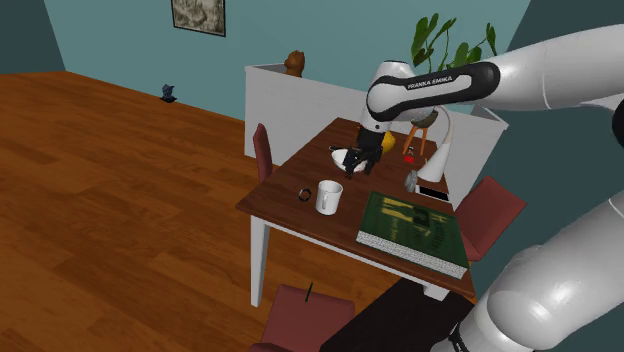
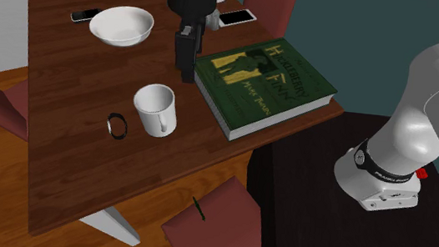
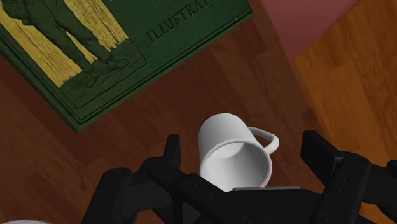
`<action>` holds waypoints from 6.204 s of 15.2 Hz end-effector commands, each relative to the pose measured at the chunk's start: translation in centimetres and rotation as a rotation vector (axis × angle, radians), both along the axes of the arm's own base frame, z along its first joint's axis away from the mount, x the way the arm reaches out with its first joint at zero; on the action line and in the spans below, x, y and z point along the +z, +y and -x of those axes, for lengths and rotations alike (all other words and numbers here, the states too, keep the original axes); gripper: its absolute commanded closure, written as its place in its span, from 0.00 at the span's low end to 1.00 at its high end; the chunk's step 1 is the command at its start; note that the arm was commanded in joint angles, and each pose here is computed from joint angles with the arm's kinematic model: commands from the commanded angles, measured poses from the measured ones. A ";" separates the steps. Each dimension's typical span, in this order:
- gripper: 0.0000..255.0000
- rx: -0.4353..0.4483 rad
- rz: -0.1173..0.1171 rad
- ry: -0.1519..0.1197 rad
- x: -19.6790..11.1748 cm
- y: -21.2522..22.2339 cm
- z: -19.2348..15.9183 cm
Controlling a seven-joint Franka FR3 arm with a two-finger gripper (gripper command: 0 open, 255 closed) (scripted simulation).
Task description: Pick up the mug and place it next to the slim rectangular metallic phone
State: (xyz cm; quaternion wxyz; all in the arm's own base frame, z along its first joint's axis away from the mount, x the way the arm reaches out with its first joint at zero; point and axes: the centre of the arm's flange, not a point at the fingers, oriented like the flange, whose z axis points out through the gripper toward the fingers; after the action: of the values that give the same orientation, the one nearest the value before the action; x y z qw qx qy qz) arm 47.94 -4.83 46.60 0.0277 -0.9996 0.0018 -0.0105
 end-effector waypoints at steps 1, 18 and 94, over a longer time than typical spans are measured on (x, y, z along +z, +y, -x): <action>0.00 -0.005 -0.002 0.001 -1.8 -0.7 -1.9; 0.00 -0.022 -0.011 0.007 -11.8 -2.1 -8.3; 1.00 -0.022 -0.011 0.007 5.7 -33.9 9.2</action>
State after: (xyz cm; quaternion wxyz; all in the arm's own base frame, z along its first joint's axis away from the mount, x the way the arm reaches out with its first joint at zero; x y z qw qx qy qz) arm 39.26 -37.69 52.04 0.0334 -0.9993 0.0137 -0.0073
